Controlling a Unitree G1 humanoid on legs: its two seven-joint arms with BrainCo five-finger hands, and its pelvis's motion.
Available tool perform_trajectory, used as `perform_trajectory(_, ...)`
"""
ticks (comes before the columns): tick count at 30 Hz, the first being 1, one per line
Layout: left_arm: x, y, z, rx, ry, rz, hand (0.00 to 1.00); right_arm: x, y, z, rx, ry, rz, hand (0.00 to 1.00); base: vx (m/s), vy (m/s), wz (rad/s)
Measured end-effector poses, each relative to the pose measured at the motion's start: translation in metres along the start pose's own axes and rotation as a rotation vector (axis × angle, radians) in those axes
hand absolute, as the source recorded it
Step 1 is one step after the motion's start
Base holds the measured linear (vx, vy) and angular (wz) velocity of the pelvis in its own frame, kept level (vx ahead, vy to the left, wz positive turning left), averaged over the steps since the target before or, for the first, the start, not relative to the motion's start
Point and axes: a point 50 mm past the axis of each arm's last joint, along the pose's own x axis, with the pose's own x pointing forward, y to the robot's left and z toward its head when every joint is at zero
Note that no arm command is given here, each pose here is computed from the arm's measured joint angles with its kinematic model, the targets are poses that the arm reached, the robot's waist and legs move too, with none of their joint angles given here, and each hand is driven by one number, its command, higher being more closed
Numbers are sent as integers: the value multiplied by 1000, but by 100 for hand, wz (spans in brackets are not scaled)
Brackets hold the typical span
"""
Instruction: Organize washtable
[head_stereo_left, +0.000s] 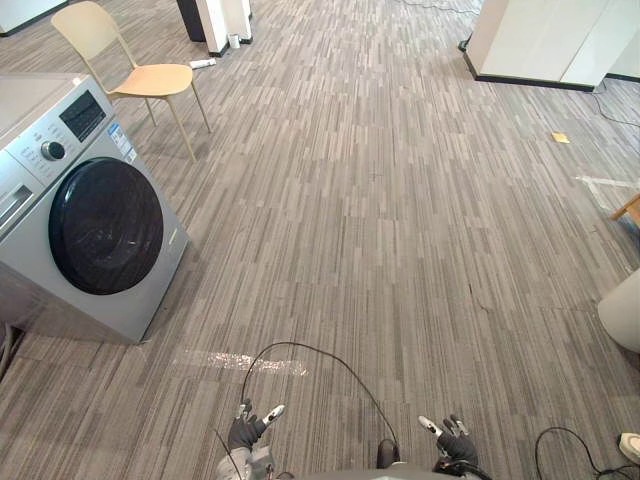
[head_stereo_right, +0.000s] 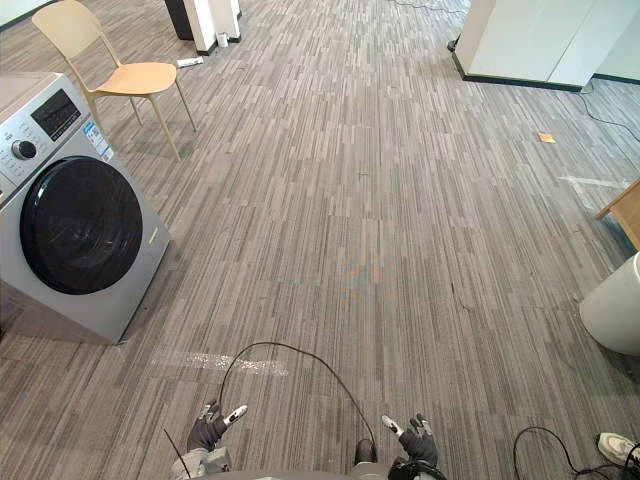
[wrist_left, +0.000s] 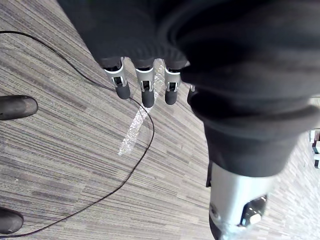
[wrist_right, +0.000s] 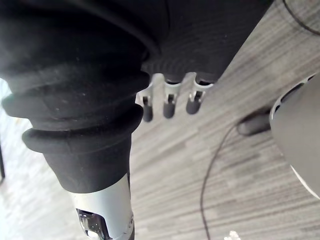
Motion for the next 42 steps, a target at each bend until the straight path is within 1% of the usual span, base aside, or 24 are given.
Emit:
perform_trajectory(5, 2, -1, 5, -64, -13, 10, 0, 8, 14, 15, 6, -41, 36, 0, -7, -6, 1)
perform_trajectory(11, 6, -7, 33, -204, -114, 9, 0, 17, 45, 54, 28, -160, 135, 0, -26, -61, -3)
perform_trajectory(13, 6, -8, 36, -217, -126, 5, 0, 18, 48, 59, 42, -178, 144, 0, -52, -51, -1)
perform_trajectory(22, 5, -7, 40, -229, -145, 20, 0, 17, 47, 57, 77, -167, 137, 0, -70, -33, 1)
perform_trajectory(25, 5, -8, 41, -231, -149, 17, 0, 17, 50, 64, 94, -193, 149, 0, -86, -47, -5)
perform_trajectory(31, 3, -20, 62, -239, -239, -34, 0, 18, 56, 87, 119, -271, 168, 0, -49, 13, -16)
perform_trajectory(34, 2, -25, 69, -244, -262, -53, 0, 17, 56, 88, 118, -275, 173, 0, 95, 50, -6)
perform_trajectory(38, 5, -30, 96, -227, -357, -91, 0, 16, 62, 86, 97, -266, 202, 0, 317, -79, 13)
perform_trajectory(42, 2, -40, 102, -173, -390, -137, 0, 14, 59, 84, 77, -269, 208, 0, 480, -203, 45)
